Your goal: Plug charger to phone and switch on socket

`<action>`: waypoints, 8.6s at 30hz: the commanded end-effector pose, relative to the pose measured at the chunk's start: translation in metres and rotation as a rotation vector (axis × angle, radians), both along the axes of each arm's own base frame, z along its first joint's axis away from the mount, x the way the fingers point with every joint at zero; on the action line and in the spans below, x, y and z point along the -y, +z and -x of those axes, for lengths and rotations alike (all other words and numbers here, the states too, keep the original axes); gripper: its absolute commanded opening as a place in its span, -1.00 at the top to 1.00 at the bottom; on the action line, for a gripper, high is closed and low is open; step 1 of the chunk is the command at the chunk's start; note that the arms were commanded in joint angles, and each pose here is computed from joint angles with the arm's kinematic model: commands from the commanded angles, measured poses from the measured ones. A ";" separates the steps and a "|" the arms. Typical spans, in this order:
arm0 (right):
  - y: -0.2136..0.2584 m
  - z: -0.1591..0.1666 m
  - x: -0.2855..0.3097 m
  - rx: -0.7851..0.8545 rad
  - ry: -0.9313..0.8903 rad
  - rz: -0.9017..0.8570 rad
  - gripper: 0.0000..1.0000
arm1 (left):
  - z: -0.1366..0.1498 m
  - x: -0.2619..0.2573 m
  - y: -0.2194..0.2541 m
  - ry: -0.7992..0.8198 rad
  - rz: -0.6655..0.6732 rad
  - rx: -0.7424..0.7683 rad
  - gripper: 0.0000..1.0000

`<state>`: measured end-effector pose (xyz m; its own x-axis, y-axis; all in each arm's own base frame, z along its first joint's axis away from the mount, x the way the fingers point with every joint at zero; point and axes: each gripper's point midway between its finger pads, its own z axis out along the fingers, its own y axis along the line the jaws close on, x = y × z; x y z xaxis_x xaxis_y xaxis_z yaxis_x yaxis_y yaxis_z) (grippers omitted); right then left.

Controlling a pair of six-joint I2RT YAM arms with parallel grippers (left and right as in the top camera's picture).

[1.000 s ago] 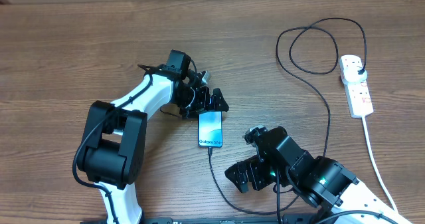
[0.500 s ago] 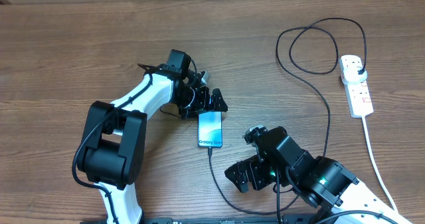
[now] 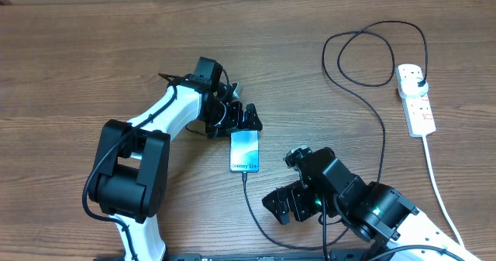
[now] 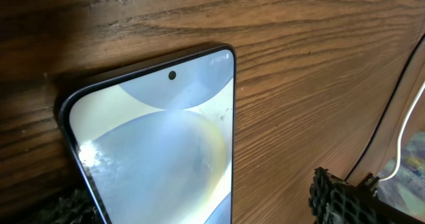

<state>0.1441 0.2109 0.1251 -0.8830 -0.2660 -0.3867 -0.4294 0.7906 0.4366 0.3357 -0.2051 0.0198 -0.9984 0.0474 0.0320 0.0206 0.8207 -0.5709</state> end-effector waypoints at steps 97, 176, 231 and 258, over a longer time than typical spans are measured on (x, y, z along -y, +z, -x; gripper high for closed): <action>-0.047 -0.261 0.401 -0.282 -1.456 0.122 0.93 | 0.279 -0.234 0.292 0.871 -0.281 1.066 -0.99; -0.070 -0.291 0.393 -0.291 -1.409 0.121 0.93 | 0.322 -0.241 0.262 0.960 -0.325 1.051 -0.99; 0.285 -0.219 0.361 0.566 -1.411 -0.251 0.92 | 0.322 -0.241 0.262 0.962 -0.326 1.051 -0.99; 0.457 -0.071 0.177 1.062 -0.780 -0.612 0.93 | 0.317 -0.243 0.275 1.033 -0.268 1.083 -1.00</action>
